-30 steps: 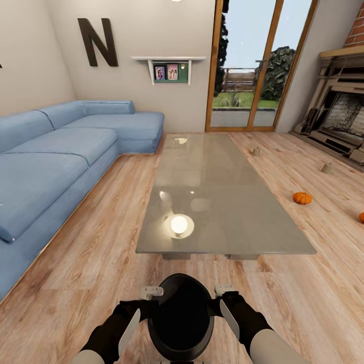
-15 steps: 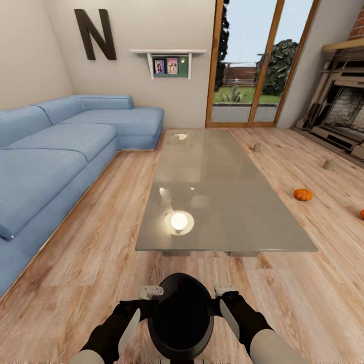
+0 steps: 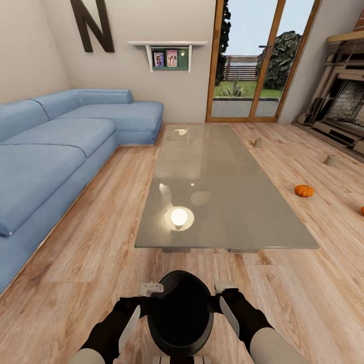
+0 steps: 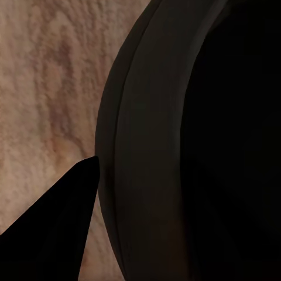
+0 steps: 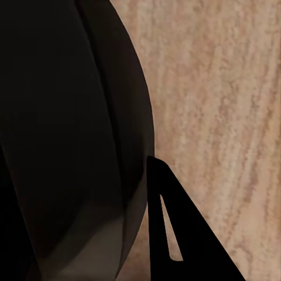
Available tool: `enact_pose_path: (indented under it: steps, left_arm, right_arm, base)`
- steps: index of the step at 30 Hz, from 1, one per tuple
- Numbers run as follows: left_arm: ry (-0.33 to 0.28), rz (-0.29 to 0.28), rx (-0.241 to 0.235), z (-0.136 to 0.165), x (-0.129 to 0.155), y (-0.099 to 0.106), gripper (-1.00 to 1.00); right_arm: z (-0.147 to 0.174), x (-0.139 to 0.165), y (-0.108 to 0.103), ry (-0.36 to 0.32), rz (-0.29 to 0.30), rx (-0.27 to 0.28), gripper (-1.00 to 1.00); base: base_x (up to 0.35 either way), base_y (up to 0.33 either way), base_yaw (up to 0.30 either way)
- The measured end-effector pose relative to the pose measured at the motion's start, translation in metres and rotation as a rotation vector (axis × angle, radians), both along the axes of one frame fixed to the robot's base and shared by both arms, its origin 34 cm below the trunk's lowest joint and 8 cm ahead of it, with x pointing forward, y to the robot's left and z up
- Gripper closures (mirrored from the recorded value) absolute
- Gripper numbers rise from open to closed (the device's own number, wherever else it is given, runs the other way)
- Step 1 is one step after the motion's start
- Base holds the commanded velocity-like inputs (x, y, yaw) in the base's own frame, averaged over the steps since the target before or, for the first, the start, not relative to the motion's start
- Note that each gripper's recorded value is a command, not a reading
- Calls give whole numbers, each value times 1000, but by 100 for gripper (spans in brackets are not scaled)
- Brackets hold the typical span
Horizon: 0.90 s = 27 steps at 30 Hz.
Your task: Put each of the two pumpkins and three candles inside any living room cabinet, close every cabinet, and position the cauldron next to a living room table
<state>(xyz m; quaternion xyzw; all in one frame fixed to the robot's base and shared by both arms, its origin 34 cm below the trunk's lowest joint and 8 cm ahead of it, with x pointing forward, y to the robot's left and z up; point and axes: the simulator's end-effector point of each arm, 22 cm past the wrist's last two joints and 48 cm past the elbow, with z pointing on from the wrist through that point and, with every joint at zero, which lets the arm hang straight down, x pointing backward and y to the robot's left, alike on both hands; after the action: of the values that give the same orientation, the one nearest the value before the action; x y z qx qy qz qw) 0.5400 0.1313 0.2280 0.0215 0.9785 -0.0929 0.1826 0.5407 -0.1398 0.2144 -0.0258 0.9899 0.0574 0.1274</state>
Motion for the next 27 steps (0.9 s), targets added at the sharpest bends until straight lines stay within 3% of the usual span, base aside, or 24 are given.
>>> enact_pose_path:
  steps: [4, 5, 8, 9, 27]
  left_arm:
    - [0, 0, 0, 0, 0, 0, 100]
    - [0, 0, 0, 0, 0, 0, 100]
    - [-29, 5, -7, 1, 5, -1, 100]
    - [-47, 4, -4, 5, 10, 0, -100]
    - [-71, 10, -13, 16, 18, -2, -100]
  right_arm:
    - [0, 0, 0, 0, 0, 1, 100]
    - [0, 0, 0, 0, -1, 1, -100]
    - [-9, -11, -1, 21, 5, -6, -100]
    - [-9, -11, -1, 21, 5, -6, -100]
    - [-1, -7, -1, 5, 5, -5, -100]
  base:
    - [0, 0, 0]
    - [0, 0, 0]
    - [0, 0, 0]
    - [0, 0, 0]
    - [0, 0, 0]
